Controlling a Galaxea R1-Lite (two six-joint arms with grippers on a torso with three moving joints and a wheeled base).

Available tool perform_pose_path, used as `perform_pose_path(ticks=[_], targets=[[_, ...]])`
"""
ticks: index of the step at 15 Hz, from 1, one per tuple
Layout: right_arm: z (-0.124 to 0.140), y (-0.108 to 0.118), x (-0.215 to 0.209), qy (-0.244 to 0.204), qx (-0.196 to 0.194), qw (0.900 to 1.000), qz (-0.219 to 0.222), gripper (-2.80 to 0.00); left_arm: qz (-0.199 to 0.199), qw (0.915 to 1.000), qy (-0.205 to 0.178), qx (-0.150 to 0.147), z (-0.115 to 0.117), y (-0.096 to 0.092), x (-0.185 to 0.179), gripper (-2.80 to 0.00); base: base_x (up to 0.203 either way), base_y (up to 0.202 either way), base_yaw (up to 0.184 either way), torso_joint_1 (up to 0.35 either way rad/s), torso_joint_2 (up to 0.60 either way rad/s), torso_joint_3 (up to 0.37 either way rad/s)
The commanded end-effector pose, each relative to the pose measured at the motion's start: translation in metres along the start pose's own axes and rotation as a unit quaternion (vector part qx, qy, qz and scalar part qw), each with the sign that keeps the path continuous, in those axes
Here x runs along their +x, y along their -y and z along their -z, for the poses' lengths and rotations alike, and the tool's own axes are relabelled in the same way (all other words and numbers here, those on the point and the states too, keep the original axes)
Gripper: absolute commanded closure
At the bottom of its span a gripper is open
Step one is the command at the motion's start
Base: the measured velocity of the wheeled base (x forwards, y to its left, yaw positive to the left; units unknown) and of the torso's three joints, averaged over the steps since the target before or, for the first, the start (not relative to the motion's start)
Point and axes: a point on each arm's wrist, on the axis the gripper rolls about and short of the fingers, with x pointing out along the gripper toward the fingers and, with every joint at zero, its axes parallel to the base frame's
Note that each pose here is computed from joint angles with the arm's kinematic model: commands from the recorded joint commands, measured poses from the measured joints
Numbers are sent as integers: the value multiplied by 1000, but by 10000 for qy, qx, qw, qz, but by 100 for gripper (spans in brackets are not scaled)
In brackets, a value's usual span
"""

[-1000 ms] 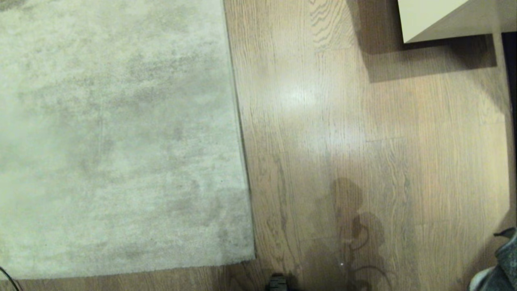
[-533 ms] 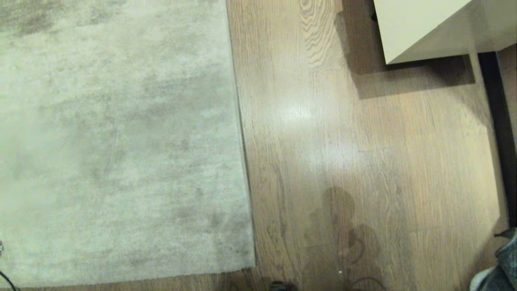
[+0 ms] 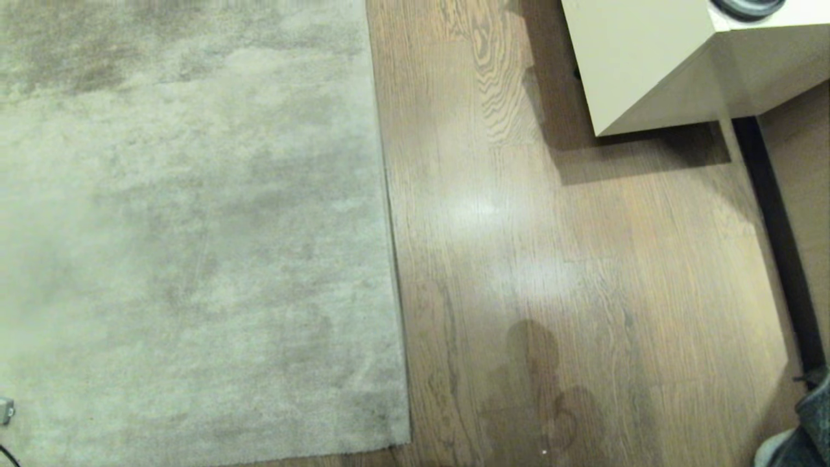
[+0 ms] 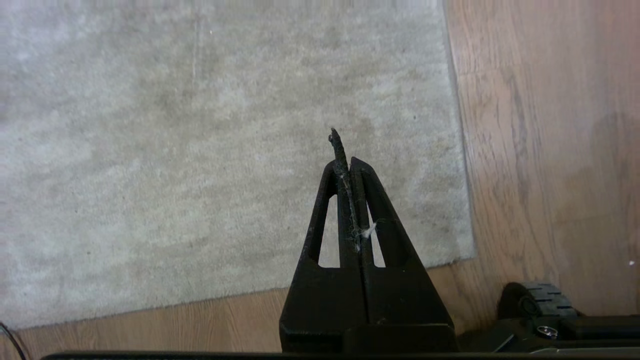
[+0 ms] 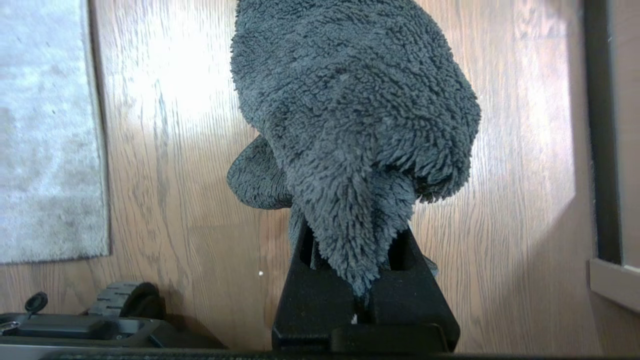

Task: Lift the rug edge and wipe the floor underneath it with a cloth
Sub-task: Put down the rag

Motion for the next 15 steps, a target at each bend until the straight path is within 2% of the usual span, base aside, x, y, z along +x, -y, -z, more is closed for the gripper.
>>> perform_pose_path(ticks=[1, 15], targets=[[0, 0, 0, 0, -2, 10000, -15, 0, -52, 10000, 1, 23, 0, 0, 0, 0, 0, 0, 0, 2, 2, 202], [0, 0, 0, -1, -2, 10000, -6, 0, -36, 10000, 1, 15, 0, 0, 0, 0, 0, 0, 0, 2, 2, 202]])
